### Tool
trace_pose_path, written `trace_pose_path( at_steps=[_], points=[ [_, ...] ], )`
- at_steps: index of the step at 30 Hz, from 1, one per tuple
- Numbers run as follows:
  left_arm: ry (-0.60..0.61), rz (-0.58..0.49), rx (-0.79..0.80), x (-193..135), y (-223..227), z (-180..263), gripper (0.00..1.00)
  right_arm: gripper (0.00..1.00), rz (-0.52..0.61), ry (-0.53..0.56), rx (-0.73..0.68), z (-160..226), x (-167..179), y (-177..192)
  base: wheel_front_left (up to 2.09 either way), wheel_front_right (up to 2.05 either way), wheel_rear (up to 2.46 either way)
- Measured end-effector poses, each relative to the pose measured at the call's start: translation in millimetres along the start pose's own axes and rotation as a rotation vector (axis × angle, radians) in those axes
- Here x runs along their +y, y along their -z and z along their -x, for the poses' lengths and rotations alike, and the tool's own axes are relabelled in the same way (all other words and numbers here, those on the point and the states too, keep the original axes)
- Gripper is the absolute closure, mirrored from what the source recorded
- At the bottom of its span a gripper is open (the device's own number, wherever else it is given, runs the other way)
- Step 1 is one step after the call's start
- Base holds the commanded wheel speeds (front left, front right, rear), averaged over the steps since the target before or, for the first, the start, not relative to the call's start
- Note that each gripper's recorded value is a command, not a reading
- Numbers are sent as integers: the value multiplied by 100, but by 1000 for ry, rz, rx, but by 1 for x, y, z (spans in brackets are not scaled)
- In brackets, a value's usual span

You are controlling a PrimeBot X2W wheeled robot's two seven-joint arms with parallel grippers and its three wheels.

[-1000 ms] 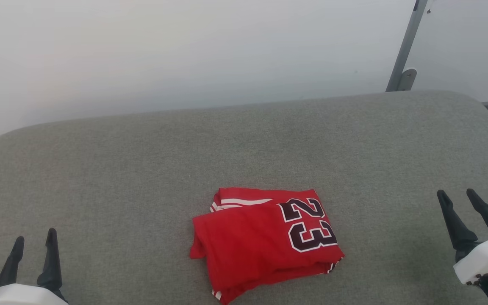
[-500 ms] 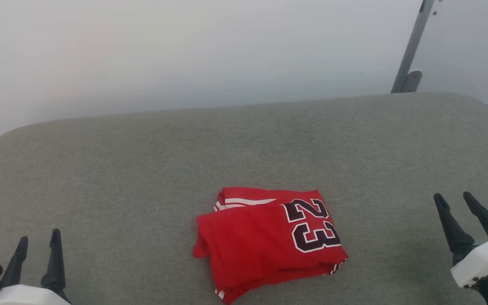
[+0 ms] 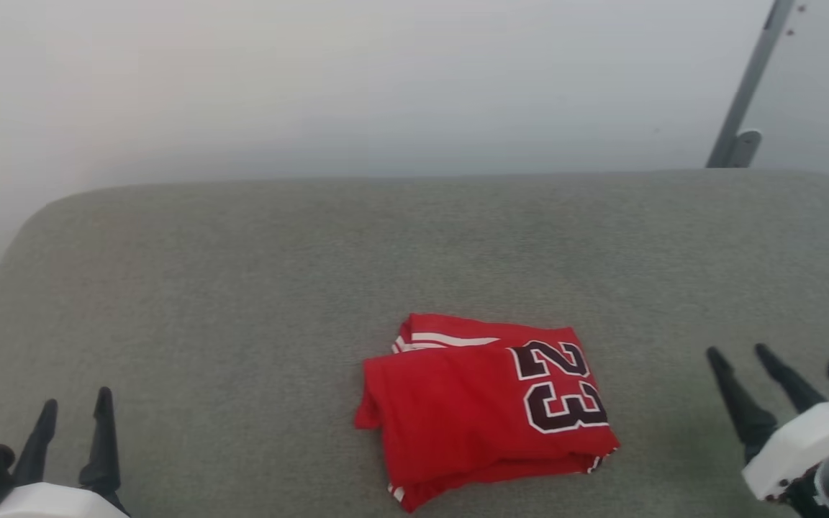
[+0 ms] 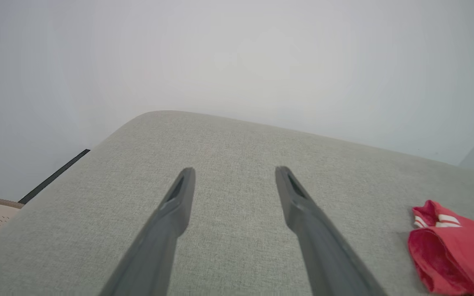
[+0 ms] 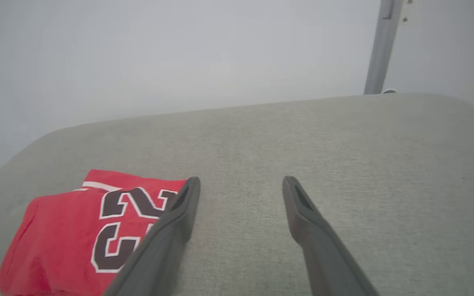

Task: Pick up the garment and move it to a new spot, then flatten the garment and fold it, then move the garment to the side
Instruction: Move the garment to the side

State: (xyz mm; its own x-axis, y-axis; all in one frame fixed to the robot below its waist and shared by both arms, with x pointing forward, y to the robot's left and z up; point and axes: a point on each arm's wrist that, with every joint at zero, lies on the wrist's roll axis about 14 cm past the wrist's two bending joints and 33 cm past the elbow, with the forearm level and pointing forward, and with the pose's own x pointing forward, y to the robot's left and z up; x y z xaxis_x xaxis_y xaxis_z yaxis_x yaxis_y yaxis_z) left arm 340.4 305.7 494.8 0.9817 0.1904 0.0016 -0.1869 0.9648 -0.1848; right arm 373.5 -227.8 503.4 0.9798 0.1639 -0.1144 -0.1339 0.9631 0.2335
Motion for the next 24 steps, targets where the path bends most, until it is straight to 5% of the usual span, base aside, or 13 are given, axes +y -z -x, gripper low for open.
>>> trace_pose_path(
  at_steps=[13,24],
  points=[
    [-70,21,33,20,12,22,0,0,-8,-187,343,-40,59,58,0,0,0],
    [-121,33,78,28,27,25,0,0,43,-227,730,-58,64,115,0,0,0]
  ],
)
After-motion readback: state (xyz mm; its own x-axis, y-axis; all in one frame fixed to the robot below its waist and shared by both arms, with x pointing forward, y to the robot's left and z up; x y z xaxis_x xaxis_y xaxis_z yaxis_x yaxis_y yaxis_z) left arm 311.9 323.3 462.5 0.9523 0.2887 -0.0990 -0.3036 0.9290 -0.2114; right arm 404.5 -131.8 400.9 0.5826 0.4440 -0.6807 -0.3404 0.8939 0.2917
